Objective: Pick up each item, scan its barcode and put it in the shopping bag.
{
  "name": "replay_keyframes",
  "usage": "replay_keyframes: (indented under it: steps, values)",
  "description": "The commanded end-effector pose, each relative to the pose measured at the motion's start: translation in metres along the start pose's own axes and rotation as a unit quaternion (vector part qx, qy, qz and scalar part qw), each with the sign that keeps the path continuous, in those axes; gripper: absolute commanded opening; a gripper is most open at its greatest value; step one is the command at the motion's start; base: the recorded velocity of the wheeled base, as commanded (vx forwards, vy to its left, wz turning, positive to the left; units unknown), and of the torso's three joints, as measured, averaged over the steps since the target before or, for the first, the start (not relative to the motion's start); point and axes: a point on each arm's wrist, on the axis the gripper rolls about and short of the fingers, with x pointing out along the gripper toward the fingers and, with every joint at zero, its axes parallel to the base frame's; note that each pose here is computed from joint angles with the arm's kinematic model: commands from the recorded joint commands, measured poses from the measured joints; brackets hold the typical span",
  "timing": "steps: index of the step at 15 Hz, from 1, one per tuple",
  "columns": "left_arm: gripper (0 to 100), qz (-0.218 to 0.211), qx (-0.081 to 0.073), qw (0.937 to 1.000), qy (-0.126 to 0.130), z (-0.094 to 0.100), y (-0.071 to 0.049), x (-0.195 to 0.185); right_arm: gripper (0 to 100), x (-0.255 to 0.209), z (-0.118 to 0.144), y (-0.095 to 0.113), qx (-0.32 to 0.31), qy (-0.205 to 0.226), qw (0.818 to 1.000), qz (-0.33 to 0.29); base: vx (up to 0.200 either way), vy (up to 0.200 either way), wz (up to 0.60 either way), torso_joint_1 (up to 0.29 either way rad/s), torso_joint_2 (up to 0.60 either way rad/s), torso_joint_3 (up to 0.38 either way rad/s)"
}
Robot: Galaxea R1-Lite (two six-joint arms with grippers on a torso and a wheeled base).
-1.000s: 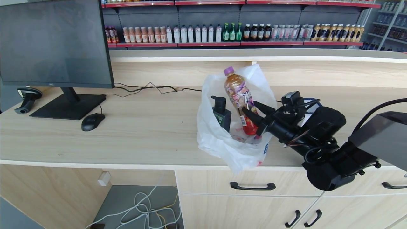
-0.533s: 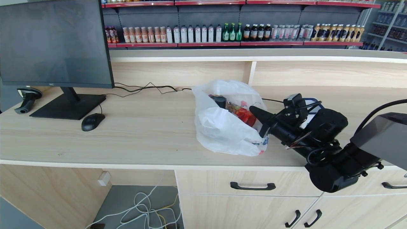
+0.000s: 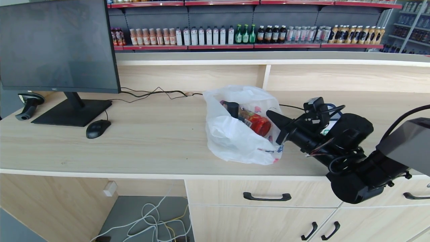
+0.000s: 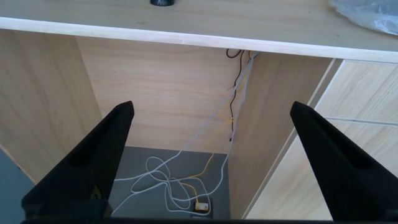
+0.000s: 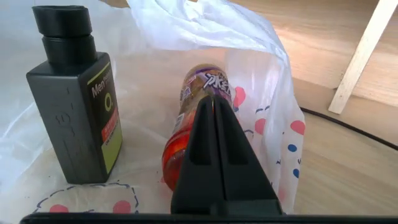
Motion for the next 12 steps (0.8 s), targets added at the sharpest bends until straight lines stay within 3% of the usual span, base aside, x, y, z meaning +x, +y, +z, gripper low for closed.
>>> replay_keyframes:
  steps: [1,7,12]
  values:
    - [100,0.001,0.000,1.0000,0.000,0.000,0.000,0.000,0,-0.002,0.007,0.001,-0.002,-0.006,1.000,0.000,0.000,0.000,0.00,0.000,0.00,0.000]
    - [100,0.001,0.000,1.0000,0.000,0.000,0.000,0.000,0,-0.018,0.034,0.005,-0.012,-0.021,1.000,-0.001,0.000,0.000,0.00,0.000,0.00,0.000]
    - [100,0.001,-0.001,1.0000,0.000,0.000,0.000,0.000,0,-0.062,0.062,0.022,-0.024,-0.009,1.000,-0.001,0.000,0.000,0.00,0.000,0.00,0.000]
